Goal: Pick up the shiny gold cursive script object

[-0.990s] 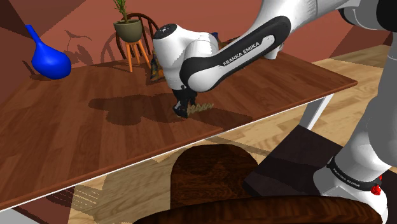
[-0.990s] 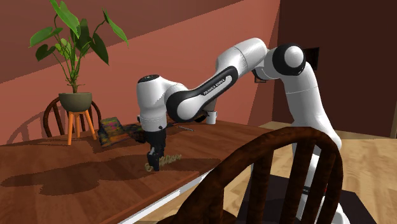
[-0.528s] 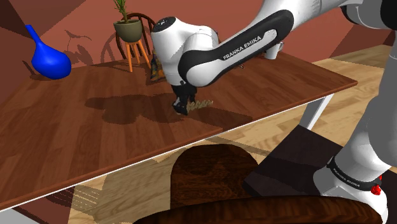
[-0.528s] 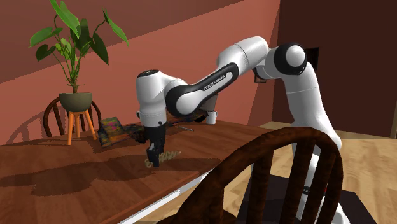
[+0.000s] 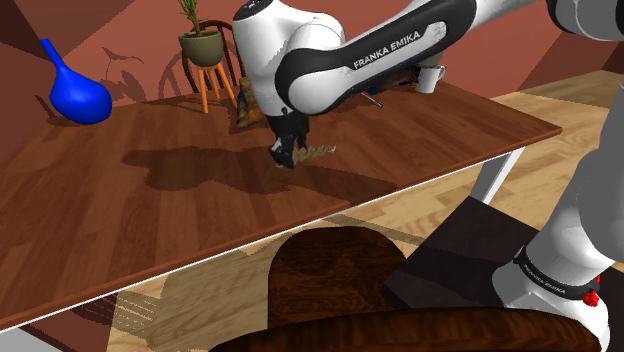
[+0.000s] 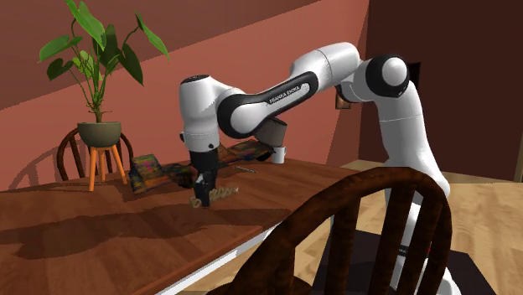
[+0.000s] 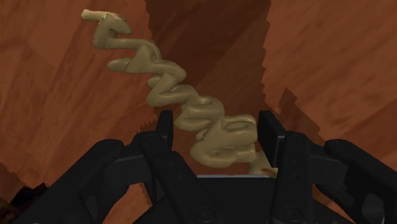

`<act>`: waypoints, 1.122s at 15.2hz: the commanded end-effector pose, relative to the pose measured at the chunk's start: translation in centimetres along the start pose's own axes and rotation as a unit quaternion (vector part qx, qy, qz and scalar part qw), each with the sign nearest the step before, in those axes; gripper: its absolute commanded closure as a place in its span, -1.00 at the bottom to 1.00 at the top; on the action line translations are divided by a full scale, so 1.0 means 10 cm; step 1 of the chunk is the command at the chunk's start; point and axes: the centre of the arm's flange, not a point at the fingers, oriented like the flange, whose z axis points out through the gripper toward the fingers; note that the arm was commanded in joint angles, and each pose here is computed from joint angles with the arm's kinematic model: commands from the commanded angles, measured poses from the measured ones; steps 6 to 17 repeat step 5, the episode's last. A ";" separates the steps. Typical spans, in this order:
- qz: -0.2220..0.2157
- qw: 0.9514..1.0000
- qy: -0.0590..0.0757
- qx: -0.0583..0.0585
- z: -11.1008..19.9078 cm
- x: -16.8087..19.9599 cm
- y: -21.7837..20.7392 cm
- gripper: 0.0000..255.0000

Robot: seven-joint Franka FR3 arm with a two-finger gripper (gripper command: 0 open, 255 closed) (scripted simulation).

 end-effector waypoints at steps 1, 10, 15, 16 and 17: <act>0.000 1.000 0.000 0.000 -0.12 0.01 0.03 1.00; 0.000 1.000 0.000 0.000 -0.23 0.01 0.06 1.00; 0.000 1.000 0.000 0.000 -0.23 0.01 0.06 1.00; 0.000 1.000 0.000 0.000 -0.23 0.01 0.06 1.00; 0.000 1.000 0.000 0.000 -0.23 0.01 0.06 1.00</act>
